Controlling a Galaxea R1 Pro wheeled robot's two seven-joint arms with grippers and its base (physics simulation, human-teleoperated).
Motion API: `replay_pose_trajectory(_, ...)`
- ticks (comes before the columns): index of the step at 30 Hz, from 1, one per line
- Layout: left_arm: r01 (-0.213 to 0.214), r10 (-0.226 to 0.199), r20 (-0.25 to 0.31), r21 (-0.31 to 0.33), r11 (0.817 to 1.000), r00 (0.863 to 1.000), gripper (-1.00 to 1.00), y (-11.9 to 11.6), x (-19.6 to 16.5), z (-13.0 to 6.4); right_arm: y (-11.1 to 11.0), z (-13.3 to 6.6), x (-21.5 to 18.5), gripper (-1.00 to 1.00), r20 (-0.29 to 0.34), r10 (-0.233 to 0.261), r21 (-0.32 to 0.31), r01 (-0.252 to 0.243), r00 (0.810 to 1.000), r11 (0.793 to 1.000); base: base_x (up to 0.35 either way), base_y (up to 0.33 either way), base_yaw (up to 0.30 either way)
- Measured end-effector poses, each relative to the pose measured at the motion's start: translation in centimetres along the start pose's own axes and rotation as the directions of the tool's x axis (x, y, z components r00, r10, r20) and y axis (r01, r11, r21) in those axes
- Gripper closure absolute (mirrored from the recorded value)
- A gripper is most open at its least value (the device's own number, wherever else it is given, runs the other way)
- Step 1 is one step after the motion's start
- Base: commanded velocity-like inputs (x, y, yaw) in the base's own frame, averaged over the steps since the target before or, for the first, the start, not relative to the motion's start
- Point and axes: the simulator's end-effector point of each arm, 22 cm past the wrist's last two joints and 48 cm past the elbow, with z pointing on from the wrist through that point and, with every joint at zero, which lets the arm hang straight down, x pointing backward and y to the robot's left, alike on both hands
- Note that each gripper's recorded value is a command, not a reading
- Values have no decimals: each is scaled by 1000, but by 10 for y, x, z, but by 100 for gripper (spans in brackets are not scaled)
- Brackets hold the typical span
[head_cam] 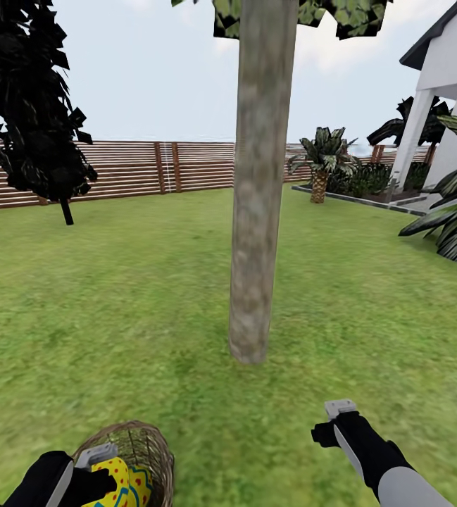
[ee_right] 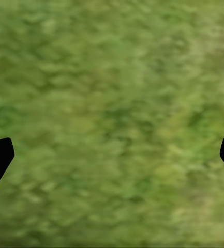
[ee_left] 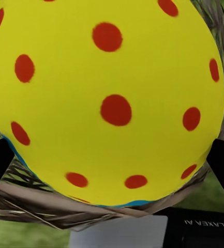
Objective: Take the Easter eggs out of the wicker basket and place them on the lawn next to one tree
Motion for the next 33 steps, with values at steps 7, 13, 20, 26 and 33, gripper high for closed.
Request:
replay_pose_trajectory(7, 1, -1, 0, 0, 1000, 1000, 100, -2, -4, -13, -2, -12, -7, -100, 1, 0, 0, 0, 1000, 1000, 0, 0, 3)
replay_pose_trajectory(13, 1, -1, 0, 0, 1000, 1000, 100, -4, -8, -24, -3, -21, -13, -100, 1, 0, 0, 0, 1000, 1000, 0, 0, 77)
replay_pose_trajectory(20, 1, -1, 0, 0, 1000, 1000, 100, -5, -11, -36, -5, -32, -19, -100, 0, 1, -1, -1, 1000, 1000, 0, 0, 60)
replay_pose_trajectory(26, 2, -2, 0, 0, 1000, 1000, 100, -7, -14, -47, -7, -42, -25, -100, 0, 1, -1, -1, 1000, 1000, 0, 0, 9)
replay_pose_trajectory(33, 2, -2, 0, 0, 1000, 1000, 100, -9, -17, -59, -10, -53, -30, -100, 0, 1, 1, -1, 1000, 1000, 0, 0, 88)
